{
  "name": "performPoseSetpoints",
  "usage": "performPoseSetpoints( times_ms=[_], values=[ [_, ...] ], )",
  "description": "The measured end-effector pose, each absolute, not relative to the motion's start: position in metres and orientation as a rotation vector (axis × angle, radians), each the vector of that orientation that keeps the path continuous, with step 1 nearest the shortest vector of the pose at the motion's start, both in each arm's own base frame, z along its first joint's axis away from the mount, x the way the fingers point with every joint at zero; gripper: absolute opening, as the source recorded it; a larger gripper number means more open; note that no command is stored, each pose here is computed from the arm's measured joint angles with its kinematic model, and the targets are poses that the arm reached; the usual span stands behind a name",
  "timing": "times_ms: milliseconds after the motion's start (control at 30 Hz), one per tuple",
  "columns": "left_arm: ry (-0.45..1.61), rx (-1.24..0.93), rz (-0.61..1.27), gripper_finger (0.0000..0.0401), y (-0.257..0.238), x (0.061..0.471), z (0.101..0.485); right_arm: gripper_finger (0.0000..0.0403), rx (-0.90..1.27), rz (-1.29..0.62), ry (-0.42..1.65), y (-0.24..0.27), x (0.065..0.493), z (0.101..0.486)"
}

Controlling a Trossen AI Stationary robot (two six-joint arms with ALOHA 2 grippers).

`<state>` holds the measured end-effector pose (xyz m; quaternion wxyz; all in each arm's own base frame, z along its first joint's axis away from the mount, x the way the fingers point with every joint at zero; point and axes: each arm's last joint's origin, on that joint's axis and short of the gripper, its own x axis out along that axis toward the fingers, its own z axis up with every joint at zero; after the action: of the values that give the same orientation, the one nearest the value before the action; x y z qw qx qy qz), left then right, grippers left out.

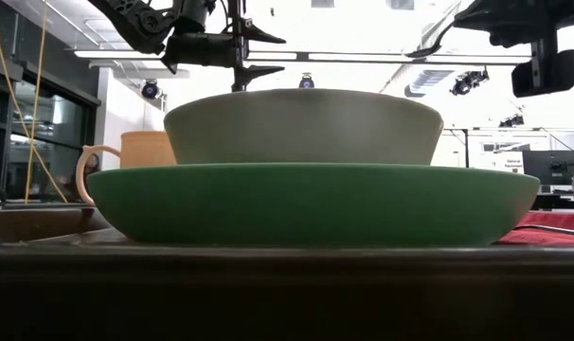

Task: Set up tray
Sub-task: Put the blue spoon on top of the red napkin to the left of the blue fork on the black tray

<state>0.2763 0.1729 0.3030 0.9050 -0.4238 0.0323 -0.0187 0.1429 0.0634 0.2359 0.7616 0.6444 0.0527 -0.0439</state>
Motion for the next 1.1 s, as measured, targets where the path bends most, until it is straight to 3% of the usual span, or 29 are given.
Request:
performPoseSetpoints(
  times_ms=[600, 1100],
  values=[
    [0.067, -0.88, -0.039, 0.0244, 0.173, 0.276, 0.303, 0.0, 1.391, -0.136, 0.301, 0.097, 0.167, 0.201],
    [0.09, -0.895, -0.089, 0.0244, 0.171, 0.276, 0.303, 0.0, 1.348, -0.234, 0.359, 0.096, 0.169, 0.187]
  ],
)
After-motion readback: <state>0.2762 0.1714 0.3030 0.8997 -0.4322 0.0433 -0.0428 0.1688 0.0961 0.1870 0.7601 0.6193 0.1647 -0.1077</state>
